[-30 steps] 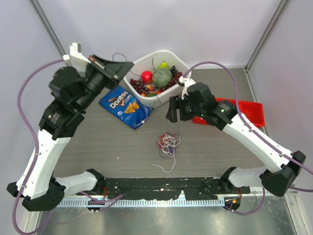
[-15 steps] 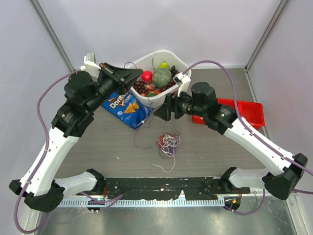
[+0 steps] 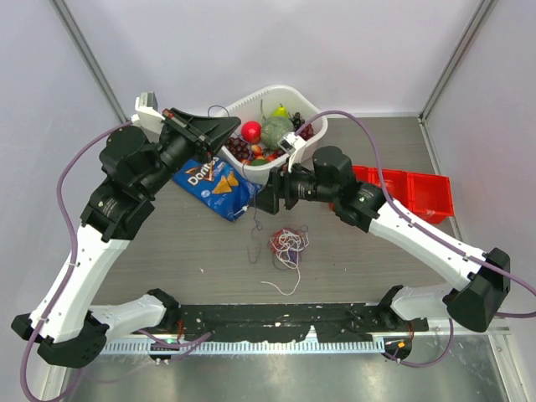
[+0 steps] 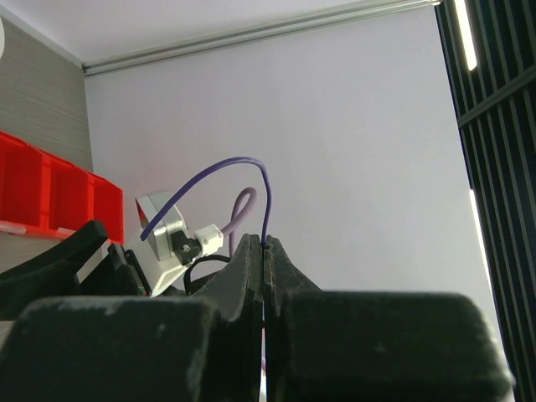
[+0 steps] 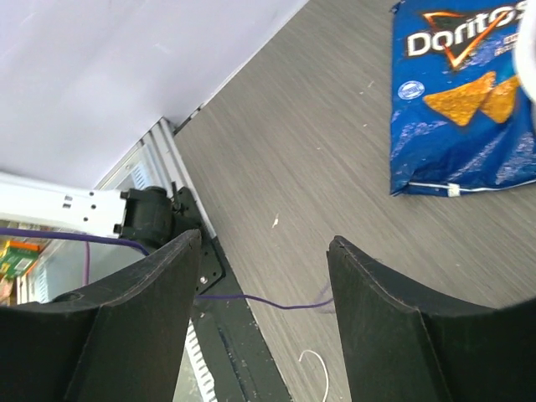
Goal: Untangle the cables
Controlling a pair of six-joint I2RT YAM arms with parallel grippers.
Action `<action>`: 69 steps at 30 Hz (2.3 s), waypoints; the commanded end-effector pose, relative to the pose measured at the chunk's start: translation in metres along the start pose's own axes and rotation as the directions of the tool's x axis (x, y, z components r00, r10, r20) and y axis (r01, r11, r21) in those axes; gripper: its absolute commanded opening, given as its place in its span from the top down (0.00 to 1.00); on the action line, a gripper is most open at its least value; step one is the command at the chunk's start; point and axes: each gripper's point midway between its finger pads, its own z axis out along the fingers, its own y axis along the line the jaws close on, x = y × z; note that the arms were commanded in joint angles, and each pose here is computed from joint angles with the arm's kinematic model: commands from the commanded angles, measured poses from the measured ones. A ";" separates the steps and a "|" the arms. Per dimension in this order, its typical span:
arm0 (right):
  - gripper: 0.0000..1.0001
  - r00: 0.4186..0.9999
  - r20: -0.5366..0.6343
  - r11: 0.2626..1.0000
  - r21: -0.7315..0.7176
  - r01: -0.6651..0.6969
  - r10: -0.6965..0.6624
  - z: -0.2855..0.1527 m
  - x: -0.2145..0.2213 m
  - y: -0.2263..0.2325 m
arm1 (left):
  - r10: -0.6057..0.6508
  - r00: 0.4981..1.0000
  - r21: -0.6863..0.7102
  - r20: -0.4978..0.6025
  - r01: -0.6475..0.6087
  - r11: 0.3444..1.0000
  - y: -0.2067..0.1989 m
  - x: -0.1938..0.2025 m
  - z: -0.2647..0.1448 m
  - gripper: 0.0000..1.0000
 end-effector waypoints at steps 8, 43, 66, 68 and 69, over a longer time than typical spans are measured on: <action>0.35 0.995 0.103 0.975 0.222 -0.019 -0.004 -0.028 -0.025 -0.023 | 0.030 1.000 0.107 0.004 -0.030 0.994 -0.034 -0.003 -0.007 1.00; 0.99 0.964 0.260 0.996 0.055 -0.071 0.055 -0.007 -0.064 0.003 | 0.079 0.996 0.120 -0.045 -0.074 0.990 -0.039 -0.001 -0.010 1.00; 0.99 0.818 0.498 0.955 -0.089 -0.283 0.288 -0.103 -0.193 -0.001 | 0.041 0.974 -0.292 -0.222 -0.107 0.950 0.197 0.054 -0.039 1.00; 0.99 0.829 0.486 0.960 -0.111 -0.256 0.277 -0.102 -0.192 0.004 | 0.047 0.964 -0.247 -0.263 -0.114 0.962 0.190 0.060 -0.032 0.93; 0.99 0.841 0.476 0.966 -0.115 -0.230 0.257 -0.100 -0.190 0.006 | 0.048 0.958 -0.237 -0.283 -0.118 0.964 0.189 0.063 -0.031 0.80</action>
